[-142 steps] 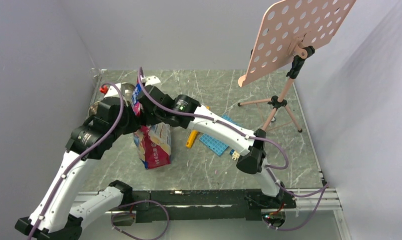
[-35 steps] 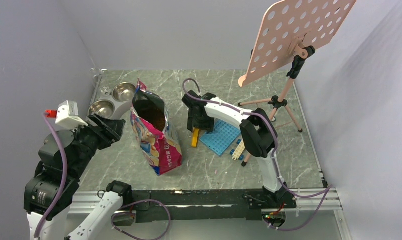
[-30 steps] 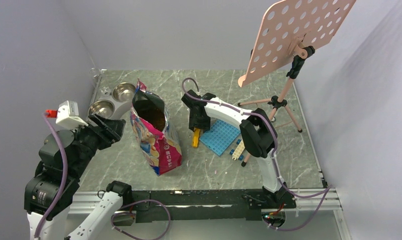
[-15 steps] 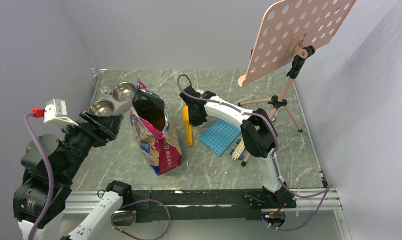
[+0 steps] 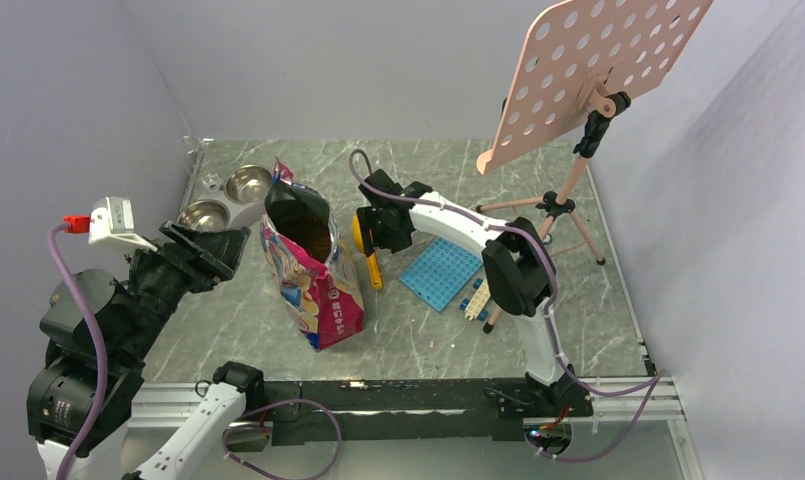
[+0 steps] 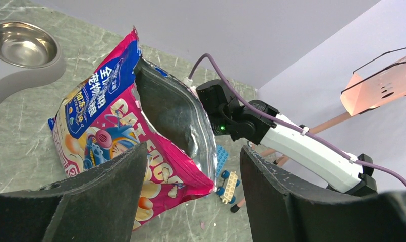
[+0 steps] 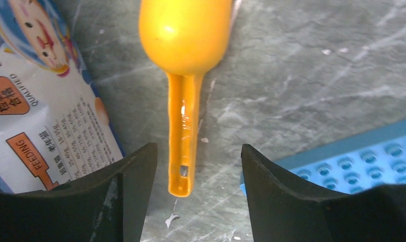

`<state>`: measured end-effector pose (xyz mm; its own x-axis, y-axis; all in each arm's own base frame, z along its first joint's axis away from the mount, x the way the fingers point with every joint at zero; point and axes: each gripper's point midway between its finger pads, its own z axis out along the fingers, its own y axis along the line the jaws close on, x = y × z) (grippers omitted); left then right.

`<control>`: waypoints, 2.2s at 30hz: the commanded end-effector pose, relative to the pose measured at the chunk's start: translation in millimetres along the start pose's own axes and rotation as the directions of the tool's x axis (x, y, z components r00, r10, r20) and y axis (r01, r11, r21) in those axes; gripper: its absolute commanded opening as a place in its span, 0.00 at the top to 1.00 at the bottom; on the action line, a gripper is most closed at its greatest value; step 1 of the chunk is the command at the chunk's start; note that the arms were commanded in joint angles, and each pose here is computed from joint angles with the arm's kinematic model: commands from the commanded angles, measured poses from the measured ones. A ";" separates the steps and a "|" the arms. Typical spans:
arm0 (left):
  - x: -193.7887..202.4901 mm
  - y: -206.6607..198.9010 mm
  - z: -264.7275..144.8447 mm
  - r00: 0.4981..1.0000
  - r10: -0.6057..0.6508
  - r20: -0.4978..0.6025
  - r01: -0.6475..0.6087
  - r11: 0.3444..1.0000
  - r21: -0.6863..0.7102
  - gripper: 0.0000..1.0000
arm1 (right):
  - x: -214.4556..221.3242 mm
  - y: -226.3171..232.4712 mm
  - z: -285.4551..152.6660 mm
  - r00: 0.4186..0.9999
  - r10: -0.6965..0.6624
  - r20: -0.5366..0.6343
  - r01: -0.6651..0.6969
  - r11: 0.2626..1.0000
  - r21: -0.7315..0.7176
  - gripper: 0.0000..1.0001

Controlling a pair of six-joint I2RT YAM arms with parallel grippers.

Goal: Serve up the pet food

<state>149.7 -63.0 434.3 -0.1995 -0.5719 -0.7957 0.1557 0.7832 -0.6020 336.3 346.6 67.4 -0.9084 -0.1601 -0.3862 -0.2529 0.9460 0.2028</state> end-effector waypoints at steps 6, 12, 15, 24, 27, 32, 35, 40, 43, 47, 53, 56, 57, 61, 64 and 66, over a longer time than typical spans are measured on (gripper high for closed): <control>4.2 -6.4 -3.9 0.999 -0.052 -0.009 0.053 0.998 0.038 0.27 | 8.4 19.6 41.3 0.993 -0.101 -0.060 0.095 0.990 -0.106 0.35; -1.6 -13.2 -6.4 0.996 -0.092 0.009 0.091 0.994 0.062 0.26 | -9.5 15.4 33.5 0.992 -0.126 0.004 0.126 0.990 -0.065 0.74; -8.9 -24.4 -8.0 0.991 -0.133 0.025 0.130 0.986 0.107 0.26 | -35.1 23.6 -0.1 0.988 -0.141 0.069 0.145 0.987 -0.065 0.94; -43.1 -80.8 -1.4 0.966 -0.238 0.096 0.184 0.904 0.387 0.28 | -141.3 68.9 -224.5 0.863 -0.094 0.497 0.201 0.965 -0.168 1.00; -45.5 -98.3 4.1 0.971 -0.228 0.078 0.167 0.869 0.466 0.29 | -145.2 91.9 -301.3 0.788 -0.024 0.615 0.272 0.910 -0.313 1.00; -39.1 -112.8 25.8 0.990 -0.136 0.027 0.104 0.858 0.503 0.30 | -123.0 135.9 -417.2 0.680 0.116 0.724 0.469 0.691 -0.550 1.00; -32.3 -124.3 34.1 0.995 -0.097 -0.009 0.085 0.823 0.562 0.30 | -105.1 153.2 -468.9 0.665 0.218 0.714 0.538 0.523 -0.661 1.00; -18.1 -151.6 29.8 0.990 -0.103 -0.099 0.143 0.668 0.730 0.21 | -92.3 168.4 -495.2 0.704 0.286 0.651 0.552 0.357 -0.754 1.00; -17.9 -157.3 20.1 0.985 -0.142 -0.094 0.161 0.589 0.792 0.17 | -89.3 174.0 -493.0 0.726 0.273 0.631 0.546 0.327 -0.771 1.00; -16.9 -164.4 12.8 0.989 -0.119 -0.087 0.139 0.547 0.826 0.16 | -80.0 179.2 -486.8 0.754 0.271 0.598 0.534 0.278 -0.799 1.00; -13.3 -165.9 24.5 0.990 -0.095 -0.109 0.144 0.572 0.807 0.16 | -61.5 189.1 -490.2 0.790 0.242 0.564 0.533 0.183 -0.826 1.00; -11.7 -165.2 26.4 0.990 -0.087 -0.115 0.144 0.585 0.798 0.17 | -54.3 188.9 -495.3 0.795 0.248 0.554 0.530 0.162 -0.832 1.00; -12.2 -164.1 26.4 0.990 -0.092 -0.111 0.144 0.591 0.794 0.18 | -53.7 188.2 -495.4 0.794 0.252 0.553 0.526 0.168 -0.833 1.00; -12.8 -159.1 23.5 0.989 -0.114 -0.096 0.145 0.605 0.783 0.20 | -51.2 185.9 -500.6 0.799 0.270 0.537 0.516 0.151 -0.843 1.00; -9.6 -162.3 23.6 0.984 -0.127 -0.127 0.177 0.578 0.797 0.24 | -48.2 190.7 -505.3 0.808 0.280 0.519 0.512 0.102 -0.853 1.00; -7.1 -165.3 23.9 0.983 -0.120 -0.139 0.183 0.566 0.804 0.29 | -47.7 194.0 -507.2 0.810 0.290 0.511 0.509 0.088 -0.856 1.00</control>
<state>155.1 -189.7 531.4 -0.3501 -0.6259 -0.6969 0.8029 0.1828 -0.5674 186.1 410.0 540.2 -0.6713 0.2185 -0.7083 -0.7388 -0.1209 0.6629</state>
